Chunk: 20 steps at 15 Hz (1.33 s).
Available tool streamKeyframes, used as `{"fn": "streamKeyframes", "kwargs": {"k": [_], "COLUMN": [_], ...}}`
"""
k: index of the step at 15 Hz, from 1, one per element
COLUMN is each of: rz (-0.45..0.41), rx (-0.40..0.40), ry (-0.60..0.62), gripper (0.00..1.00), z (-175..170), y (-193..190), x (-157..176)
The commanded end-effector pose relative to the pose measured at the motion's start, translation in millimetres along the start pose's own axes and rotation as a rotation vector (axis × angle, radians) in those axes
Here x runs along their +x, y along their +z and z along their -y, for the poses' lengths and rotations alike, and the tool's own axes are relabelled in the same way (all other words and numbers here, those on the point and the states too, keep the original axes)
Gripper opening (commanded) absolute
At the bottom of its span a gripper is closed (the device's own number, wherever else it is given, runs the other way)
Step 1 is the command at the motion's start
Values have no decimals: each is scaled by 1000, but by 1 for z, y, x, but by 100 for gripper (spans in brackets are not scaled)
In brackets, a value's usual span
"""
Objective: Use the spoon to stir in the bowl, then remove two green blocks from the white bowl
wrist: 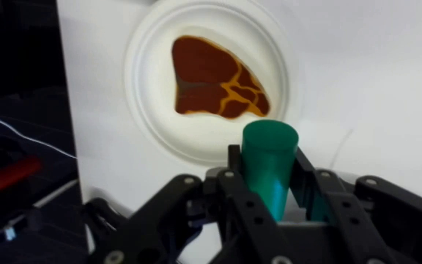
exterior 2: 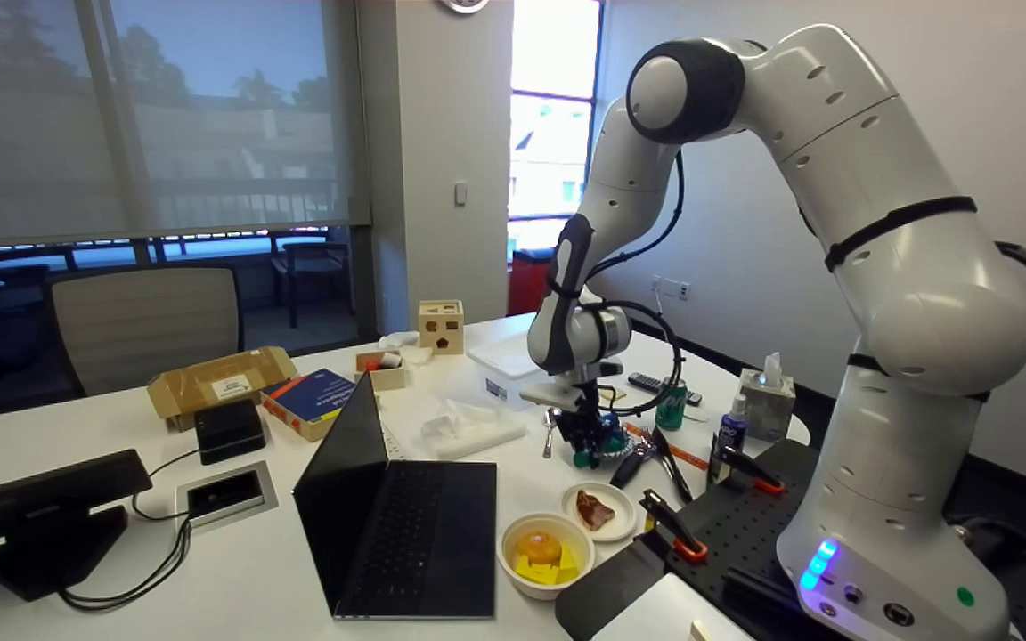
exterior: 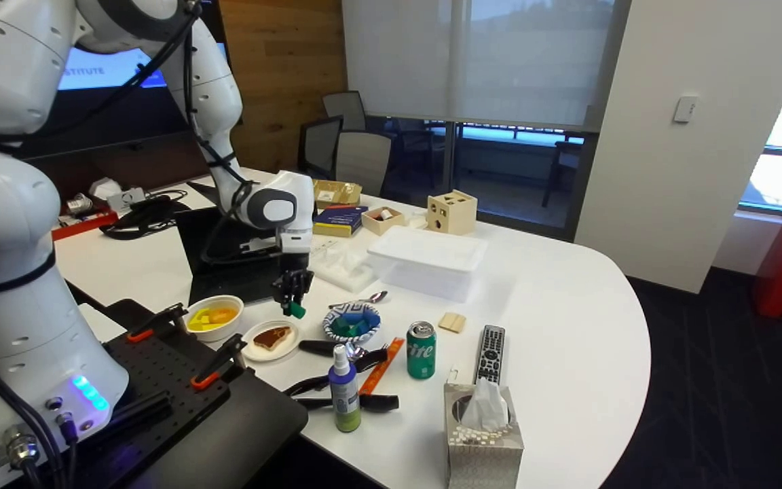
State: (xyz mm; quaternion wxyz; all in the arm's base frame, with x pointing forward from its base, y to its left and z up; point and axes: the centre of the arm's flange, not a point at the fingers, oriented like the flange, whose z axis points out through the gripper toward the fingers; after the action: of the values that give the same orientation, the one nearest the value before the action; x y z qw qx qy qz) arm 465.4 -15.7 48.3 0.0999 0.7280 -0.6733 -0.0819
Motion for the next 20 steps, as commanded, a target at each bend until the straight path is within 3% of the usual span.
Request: {"fn": "streamKeyframes", "kwargs": {"k": [1,5,10,11,12,14,18,20], "rz": [16,28,83,89,86,82,43,-13], "rx": [-89,-141,-156,-154,-150,-138,-117,-73], "ry": [92,86,76,80,80,74,49,42], "gripper": [9,9,9,13,59,66,98,100], "z": [-23,-19,-16,-15,-13,-9,8,19], "y": [9,17,25,26,27,25,10,-5], "x": [-7,2,6,6,7,11,33,55]}}
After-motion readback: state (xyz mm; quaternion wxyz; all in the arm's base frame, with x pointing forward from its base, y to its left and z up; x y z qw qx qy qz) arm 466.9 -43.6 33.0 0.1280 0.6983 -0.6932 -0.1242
